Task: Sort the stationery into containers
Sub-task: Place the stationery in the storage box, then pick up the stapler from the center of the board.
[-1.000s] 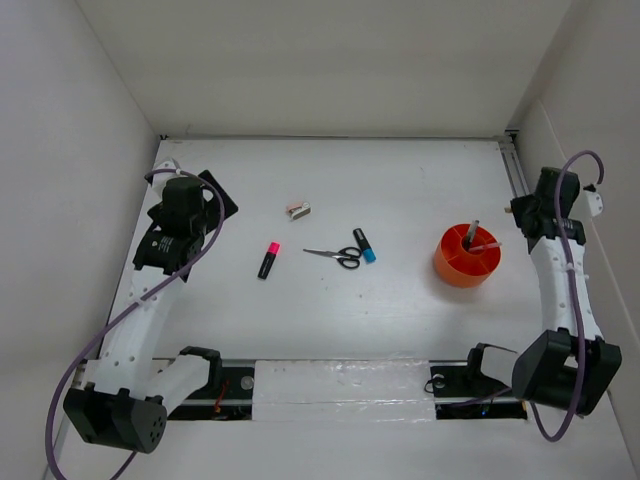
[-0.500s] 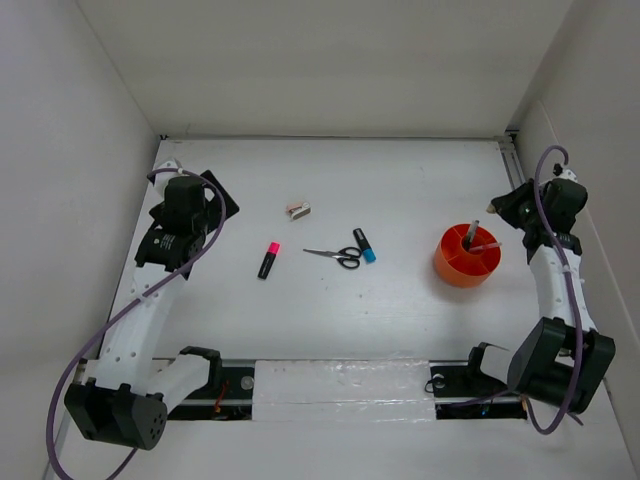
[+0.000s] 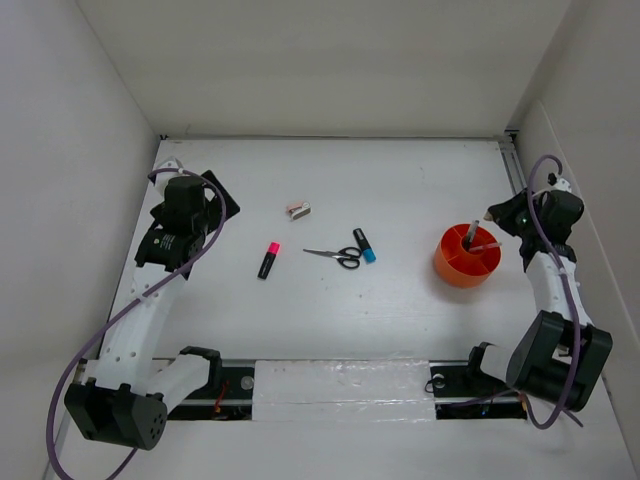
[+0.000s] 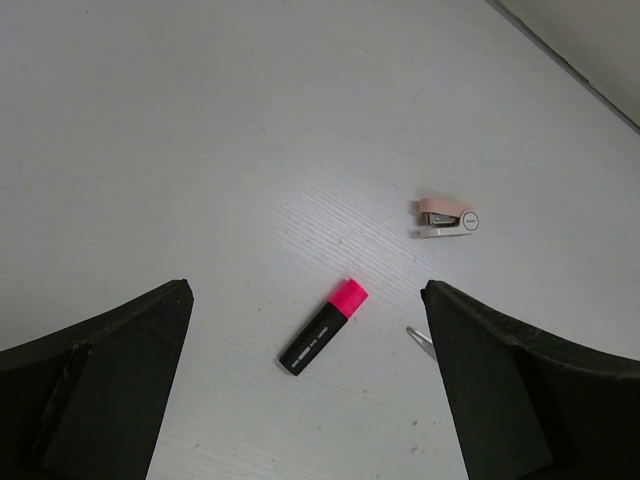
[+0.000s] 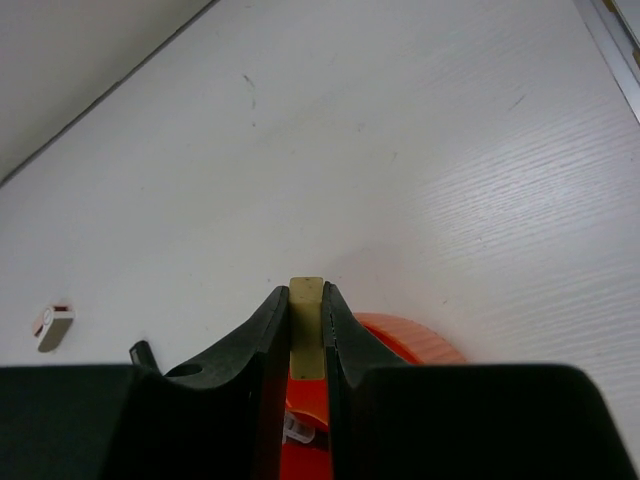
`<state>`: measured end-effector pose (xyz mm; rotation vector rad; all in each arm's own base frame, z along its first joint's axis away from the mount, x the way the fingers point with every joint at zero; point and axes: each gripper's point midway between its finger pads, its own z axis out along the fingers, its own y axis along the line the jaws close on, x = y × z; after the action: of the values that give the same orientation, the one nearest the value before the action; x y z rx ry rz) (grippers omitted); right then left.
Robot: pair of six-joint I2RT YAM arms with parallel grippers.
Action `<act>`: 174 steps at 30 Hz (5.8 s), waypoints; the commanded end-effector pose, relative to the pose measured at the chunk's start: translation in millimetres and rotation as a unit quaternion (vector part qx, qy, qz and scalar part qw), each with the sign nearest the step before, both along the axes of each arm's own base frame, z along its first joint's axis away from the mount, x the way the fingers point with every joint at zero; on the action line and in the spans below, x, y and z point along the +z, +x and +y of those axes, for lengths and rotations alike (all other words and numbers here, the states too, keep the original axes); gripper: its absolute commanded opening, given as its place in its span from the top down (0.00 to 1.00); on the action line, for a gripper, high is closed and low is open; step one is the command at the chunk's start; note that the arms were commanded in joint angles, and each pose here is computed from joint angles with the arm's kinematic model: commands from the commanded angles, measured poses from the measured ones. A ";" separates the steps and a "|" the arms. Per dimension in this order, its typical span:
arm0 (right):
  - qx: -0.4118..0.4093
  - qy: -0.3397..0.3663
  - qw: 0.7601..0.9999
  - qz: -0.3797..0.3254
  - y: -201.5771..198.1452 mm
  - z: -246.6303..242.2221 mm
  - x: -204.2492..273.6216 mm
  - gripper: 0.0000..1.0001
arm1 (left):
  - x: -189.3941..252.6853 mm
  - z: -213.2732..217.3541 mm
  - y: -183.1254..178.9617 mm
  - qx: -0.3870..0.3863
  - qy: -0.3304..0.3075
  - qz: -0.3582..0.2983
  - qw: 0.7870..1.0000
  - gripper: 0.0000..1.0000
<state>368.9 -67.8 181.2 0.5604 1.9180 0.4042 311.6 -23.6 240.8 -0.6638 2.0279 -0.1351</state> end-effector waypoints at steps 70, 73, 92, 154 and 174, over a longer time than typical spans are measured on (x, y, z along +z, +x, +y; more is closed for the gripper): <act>-0.064 -0.088 0.990 0.093 -28.9 5.2 -36.7 0.78 | 2.0 -3.7 2.3 -0.010 -0.003 -0.004 1.000 0.00; -0.064 -0.088 0.990 0.093 -28.9 5.2 -36.7 0.69 | 2.0 -3.7 2.3 -0.010 -0.003 -0.004 1.000 0.00; -0.064 -0.081 0.995 0.010 -23.0 10.8 20.2 0.21 | 2.0 -3.7 2.3 -0.010 -0.003 -0.004 1.000 0.00; 0.364 -0.035 0.916 -0.167 -230.3 231.6 182.1 0.00 | -99.9 -166.2 171.0 -0.319 0.077 0.077 0.942 0.11; 0.413 -0.015 0.892 -0.182 -259.2 222.0 185.6 0.00 | -167.4 -161.4 158.7 -0.463 0.179 0.114 0.861 0.00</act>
<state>121.2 158.7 348.9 -0.3559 1.7632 0.8843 464.5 -177.6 44.2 0.5032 2.4535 -0.1616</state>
